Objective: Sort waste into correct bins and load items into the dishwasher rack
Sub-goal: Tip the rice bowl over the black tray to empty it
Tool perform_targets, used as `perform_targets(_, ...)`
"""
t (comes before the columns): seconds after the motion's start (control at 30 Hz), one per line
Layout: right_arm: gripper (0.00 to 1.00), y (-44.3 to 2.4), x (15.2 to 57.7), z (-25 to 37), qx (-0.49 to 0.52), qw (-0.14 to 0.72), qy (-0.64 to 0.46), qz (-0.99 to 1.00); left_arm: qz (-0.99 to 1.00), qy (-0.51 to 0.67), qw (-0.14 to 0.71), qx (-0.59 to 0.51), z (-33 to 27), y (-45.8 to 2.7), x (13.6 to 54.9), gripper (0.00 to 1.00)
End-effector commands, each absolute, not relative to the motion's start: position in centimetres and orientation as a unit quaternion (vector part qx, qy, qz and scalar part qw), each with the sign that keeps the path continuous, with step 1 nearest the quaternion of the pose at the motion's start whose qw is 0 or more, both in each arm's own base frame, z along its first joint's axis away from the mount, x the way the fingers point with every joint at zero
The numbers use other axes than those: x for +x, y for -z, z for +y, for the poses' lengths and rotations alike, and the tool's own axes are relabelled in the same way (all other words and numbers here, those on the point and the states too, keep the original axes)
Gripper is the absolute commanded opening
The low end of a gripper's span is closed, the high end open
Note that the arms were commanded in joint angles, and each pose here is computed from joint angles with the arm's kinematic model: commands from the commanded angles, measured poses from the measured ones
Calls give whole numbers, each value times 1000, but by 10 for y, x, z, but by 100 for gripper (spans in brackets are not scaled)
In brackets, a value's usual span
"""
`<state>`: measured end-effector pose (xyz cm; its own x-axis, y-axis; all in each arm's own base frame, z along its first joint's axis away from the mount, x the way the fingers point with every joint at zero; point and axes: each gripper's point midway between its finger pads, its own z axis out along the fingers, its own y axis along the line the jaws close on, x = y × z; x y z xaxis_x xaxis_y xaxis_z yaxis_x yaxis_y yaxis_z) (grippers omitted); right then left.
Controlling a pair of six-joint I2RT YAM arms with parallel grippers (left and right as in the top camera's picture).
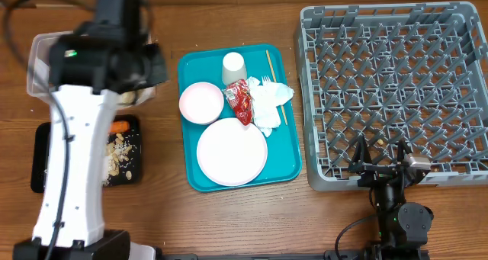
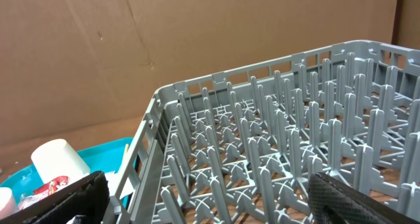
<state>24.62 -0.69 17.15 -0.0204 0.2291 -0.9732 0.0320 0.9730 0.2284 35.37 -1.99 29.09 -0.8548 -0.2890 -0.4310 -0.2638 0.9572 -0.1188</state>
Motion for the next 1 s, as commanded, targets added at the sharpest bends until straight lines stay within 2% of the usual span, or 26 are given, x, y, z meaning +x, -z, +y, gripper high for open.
perform_targets(0.0,100,-170,246,-6,90,695,-72,710,959,32,208,-191,4,-293,324,4)
perform_targets(0.1,100,-170,246,-6,90,695,-72,710,957,53,188,-214,20,-279,307,4)
perform_targets(0.37,100,-170,246,-6,90,695,-72,710,930,228,194,-214,32,-235,298,4)
perform_targets(0.67,100,-170,246,-6,90,695,-72,710,842,391,270,-256,83,-180,299,4)
perform_targets(0.83,100,-170,246,-6,90,695,-72,710,782,477,310,-256,99,-166,303,4)
perform_targets(0.97,100,-170,246,-6,90,695,-72,710,748,520,309,-274,112,-146,311,4)
